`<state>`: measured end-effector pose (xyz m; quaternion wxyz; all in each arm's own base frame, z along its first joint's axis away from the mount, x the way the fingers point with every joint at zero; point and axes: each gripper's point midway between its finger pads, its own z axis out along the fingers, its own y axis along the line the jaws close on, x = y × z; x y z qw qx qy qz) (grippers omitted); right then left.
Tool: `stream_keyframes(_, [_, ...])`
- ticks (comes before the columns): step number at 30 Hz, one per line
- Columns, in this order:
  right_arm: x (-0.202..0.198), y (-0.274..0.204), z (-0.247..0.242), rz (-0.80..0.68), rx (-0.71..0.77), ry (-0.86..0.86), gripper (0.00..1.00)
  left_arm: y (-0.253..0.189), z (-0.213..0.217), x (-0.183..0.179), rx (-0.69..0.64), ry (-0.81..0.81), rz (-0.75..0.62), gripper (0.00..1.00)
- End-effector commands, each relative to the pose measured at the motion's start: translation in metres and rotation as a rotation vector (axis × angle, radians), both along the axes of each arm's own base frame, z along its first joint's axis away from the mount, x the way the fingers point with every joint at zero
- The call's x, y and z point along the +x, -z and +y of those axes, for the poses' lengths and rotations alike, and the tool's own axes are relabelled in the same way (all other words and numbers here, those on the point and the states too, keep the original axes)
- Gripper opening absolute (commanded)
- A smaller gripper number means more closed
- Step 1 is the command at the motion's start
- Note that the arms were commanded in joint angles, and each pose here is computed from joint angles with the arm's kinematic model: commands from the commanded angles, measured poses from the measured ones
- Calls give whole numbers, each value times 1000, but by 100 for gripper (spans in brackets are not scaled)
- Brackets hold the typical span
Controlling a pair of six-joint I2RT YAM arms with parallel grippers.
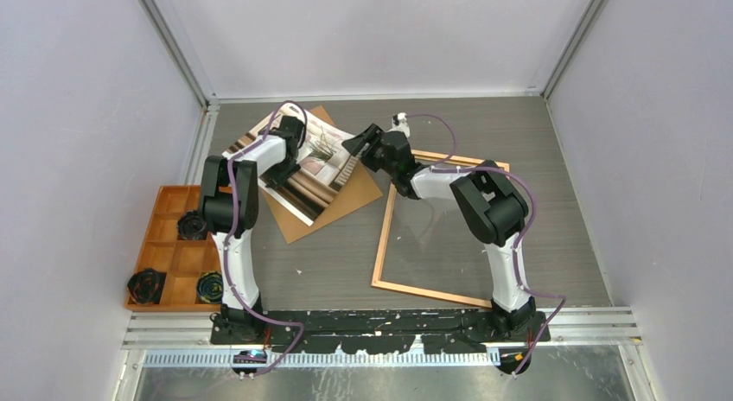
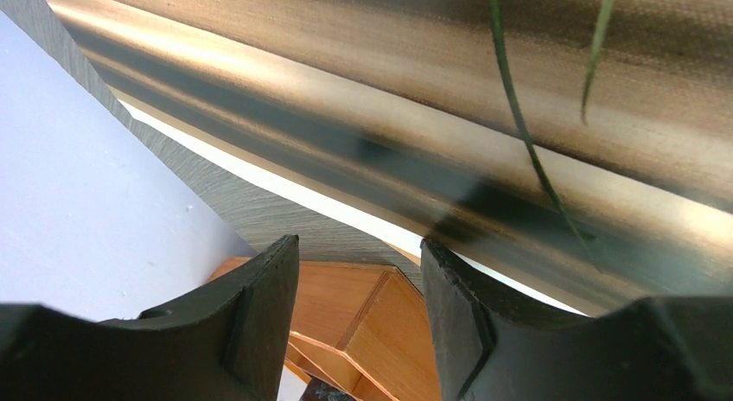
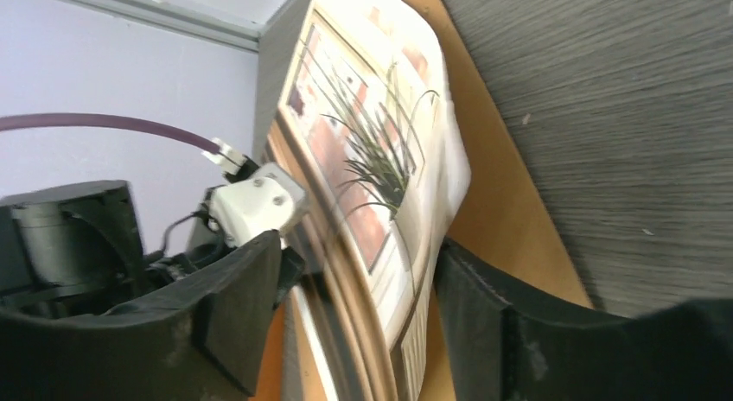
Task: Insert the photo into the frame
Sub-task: Pick up the photo at the center of the board.
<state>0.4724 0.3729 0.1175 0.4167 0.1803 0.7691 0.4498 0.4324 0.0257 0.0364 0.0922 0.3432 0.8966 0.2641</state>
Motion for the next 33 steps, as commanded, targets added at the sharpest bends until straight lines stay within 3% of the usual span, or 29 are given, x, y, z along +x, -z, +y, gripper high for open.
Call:
stream_keyframes(1, [7, 4, 1, -14, -67, -9, 95, 20, -8, -12, -78, 2, 49, 57])
stream_keyframes(2, [8, 6, 2, -9, -77, -13, 98, 20, -8, -11, -78, 1, 48, 57])
stream_keyframes(5, [11, 6, 6, -9, -48, -43, 78, 20, -8, -11, -82, 3, 49, 57])
stream_keyframes(9, [16, 8, 10, -4, -15, -78, 23, 20, -8, -12, -82, 3, 50, 57])
stream_keyframes(10, [17, 8, 12, 7, -17, -87, 21, 20, -7, -11, -81, 4, 49, 57])
stream_keyframes(12, [17, 8, 13, 12, -35, -98, 29, 20, -6, -12, -81, 1, 51, 57])
stream_keyframes(13, [16, 8, 13, 11, -41, -103, 25, 20, -6, -11, -82, 1, 49, 57])
stream_keyframes(16, [16, 2, 10, -16, -66, -92, 2, 19, -5, -11, -83, -3, 48, 57])
stream_keyframes(23, [10, -32, 11, -95, -88, -137, 1, -22, 3, 1, -120, -82, -38, 61])
stream_keyframes(25, [7, -43, 9, -115, -100, -145, 1, -54, 4, 7, -168, -129, -95, 73])
stream_keyframes(26, [5, -53, 8, -133, -109, -149, 1, -74, 4, 10, -211, -152, -121, 96])
stream_keyframes(27, [3, -62, 6, -149, -119, -150, 1, -101, 3, 18, -273, -173, -173, 99])
stream_keyframes(31, [-16, -107, -16, -238, -219, -159, 1, -166, 10, 20, -532, -289, -259, 100])
stream_keyframes(33, [-28, -132, -42, -249, -292, -138, 1, -180, 11, 16, -565, -311, -272, 100])
